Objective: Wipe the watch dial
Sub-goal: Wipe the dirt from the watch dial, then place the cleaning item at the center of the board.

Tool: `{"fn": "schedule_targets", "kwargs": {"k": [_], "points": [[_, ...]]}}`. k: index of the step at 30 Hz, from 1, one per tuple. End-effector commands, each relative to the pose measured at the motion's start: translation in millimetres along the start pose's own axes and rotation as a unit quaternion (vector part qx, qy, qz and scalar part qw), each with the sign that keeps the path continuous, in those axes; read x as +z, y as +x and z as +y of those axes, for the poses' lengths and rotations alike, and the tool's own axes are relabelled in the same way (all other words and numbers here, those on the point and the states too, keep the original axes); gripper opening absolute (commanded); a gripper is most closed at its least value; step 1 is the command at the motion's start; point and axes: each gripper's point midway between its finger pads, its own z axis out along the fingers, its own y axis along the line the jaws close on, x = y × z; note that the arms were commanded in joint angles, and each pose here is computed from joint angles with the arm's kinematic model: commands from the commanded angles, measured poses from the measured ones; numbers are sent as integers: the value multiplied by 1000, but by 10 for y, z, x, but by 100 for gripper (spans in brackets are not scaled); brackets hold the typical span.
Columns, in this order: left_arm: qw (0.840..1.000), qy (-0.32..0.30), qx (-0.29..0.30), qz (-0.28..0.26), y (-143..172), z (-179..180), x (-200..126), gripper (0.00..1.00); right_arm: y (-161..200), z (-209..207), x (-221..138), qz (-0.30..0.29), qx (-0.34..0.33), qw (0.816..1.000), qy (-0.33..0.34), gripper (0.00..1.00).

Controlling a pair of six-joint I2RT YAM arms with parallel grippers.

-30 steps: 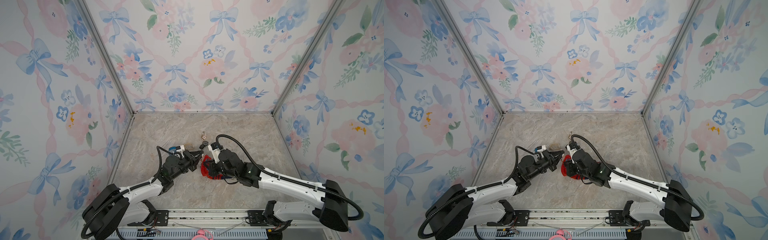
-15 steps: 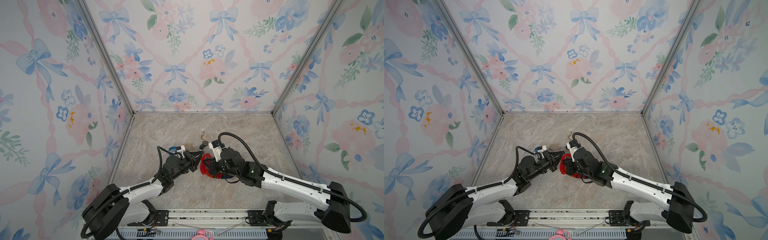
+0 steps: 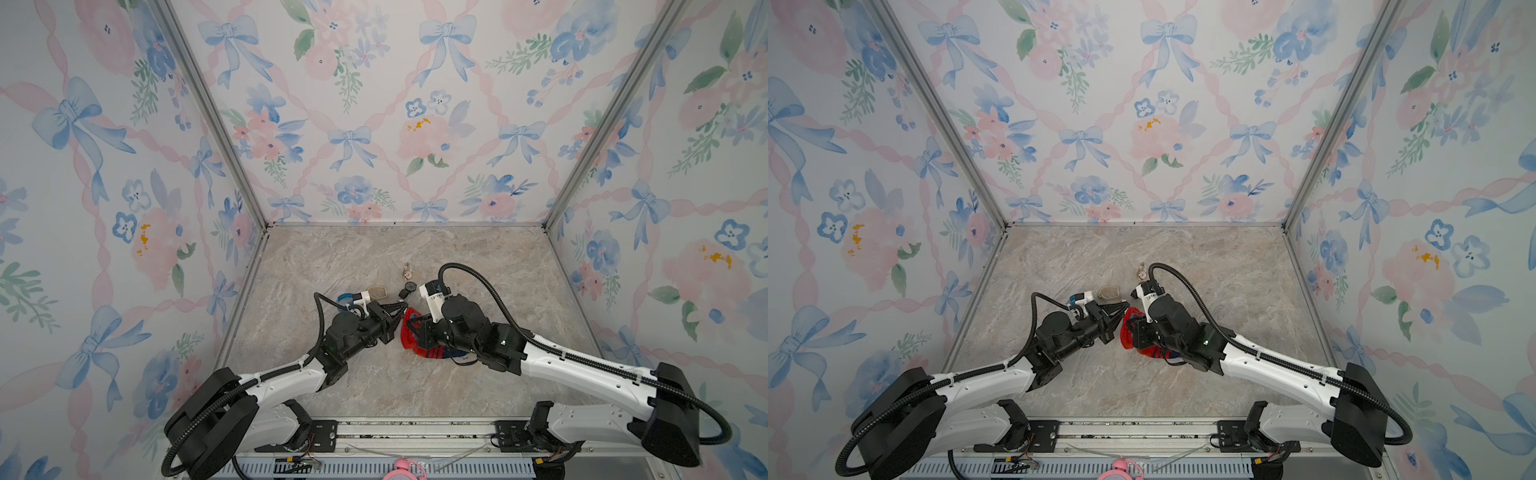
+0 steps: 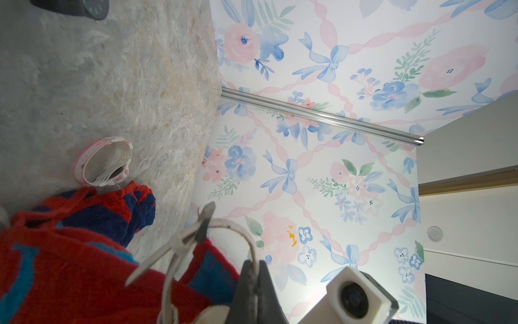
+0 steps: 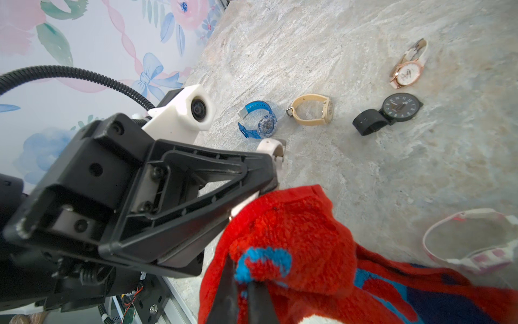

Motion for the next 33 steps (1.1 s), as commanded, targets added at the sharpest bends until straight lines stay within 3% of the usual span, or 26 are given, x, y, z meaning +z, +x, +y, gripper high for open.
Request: {"fn": "schedule_targets", "kwargs": {"k": [1, 8, 17, 27, 33], "points": [[1000, 12, -2, 11, 56, -62, -17, 0, 4, 140, 24, -1, 2, 1000, -20, 0], [1000, 14, -1, 13, 72, -80, -23, 0, -212, 136, -90, -26, -21, 999, -8, 0], [1000, 12, -2, 9, 58, -47, -51, 0, -184, -541, -290, -30, 43, 996, 69, 0], [1000, 9, -2, 7, 44, -27, -53, 0, 248, -1581, -866, 20, 95, 964, 248, 0], [1000, 3, -1, 11, 55, 4, -25, 0, 559, -1891, -937, 85, 87, 947, 298, 0]]}}
